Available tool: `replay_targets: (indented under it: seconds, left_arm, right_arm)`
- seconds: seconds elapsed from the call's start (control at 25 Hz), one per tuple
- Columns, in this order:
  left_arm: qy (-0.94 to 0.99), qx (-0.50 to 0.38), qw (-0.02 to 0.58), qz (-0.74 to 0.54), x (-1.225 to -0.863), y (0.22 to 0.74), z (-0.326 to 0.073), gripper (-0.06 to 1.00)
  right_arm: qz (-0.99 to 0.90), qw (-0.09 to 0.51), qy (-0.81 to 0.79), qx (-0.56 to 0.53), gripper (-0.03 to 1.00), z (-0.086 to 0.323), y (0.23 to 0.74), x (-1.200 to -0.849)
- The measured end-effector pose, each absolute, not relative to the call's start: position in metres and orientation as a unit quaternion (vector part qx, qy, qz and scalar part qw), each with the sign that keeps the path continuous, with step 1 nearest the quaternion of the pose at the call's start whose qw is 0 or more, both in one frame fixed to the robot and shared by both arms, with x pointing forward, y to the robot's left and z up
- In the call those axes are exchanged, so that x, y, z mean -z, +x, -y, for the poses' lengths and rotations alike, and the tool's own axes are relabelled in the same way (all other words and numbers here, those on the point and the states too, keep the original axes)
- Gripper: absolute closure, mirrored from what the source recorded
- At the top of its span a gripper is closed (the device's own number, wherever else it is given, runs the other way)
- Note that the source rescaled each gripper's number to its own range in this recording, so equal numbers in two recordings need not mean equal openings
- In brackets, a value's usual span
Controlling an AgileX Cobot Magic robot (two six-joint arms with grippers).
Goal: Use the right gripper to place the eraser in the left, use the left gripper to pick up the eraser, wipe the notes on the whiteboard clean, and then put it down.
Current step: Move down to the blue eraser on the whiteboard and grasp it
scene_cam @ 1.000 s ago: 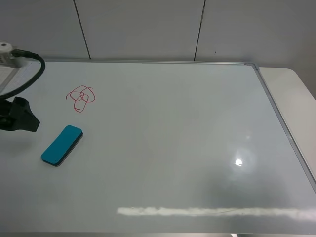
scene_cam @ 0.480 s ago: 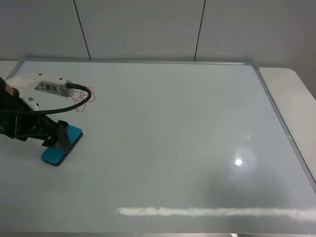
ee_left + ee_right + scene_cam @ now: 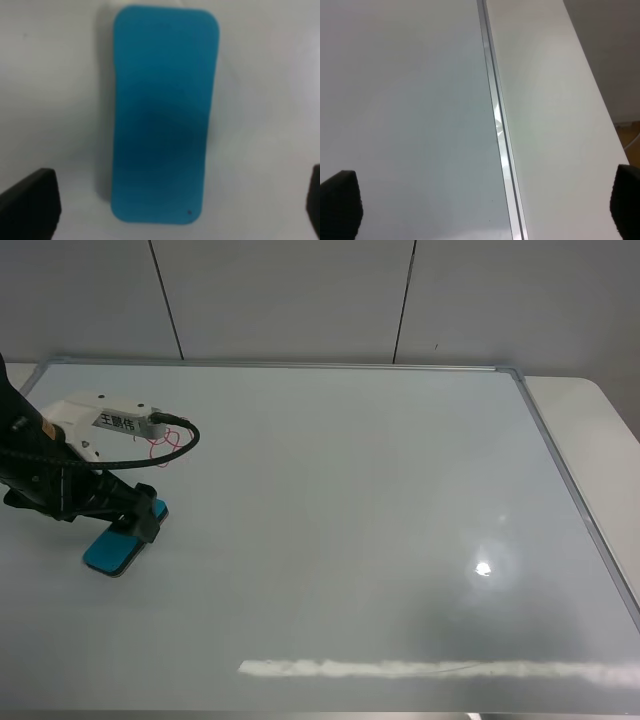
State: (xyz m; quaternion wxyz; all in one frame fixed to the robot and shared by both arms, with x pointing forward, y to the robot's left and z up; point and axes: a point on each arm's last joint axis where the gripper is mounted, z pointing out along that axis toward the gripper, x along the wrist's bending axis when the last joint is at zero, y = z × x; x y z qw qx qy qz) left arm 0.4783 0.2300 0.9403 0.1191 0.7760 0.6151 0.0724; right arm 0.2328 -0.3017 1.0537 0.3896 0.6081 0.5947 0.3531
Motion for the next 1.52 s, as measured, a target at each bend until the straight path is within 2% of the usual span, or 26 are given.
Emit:
replay_targets:
  seconds: [0.32, 0.72, 1.52]
  left_arm:
    - [0.779, -0.066, 0.105, -0.615, -0.918, 0.488, -0.228, -0.06]
    - [0.796, -0.064, 0.081, -0.597, -0.908, 0.509, -0.223, -0.06]
    - [0.799, -0.058, 0.073, -0.595, -0.905, 0.508, -0.224, -0.06]
  right_arm:
    - [-0.595, 0.390, 0.608, -0.353, -0.03, 0.302, 0.233, -1.054]
    - [-0.595, 0.390, 0.608, -0.353, -0.03, 0.302, 0.233, -1.054]
    - [-0.595, 0.390, 0.608, -0.353, -0.03, 0.302, 0.233, -1.054]
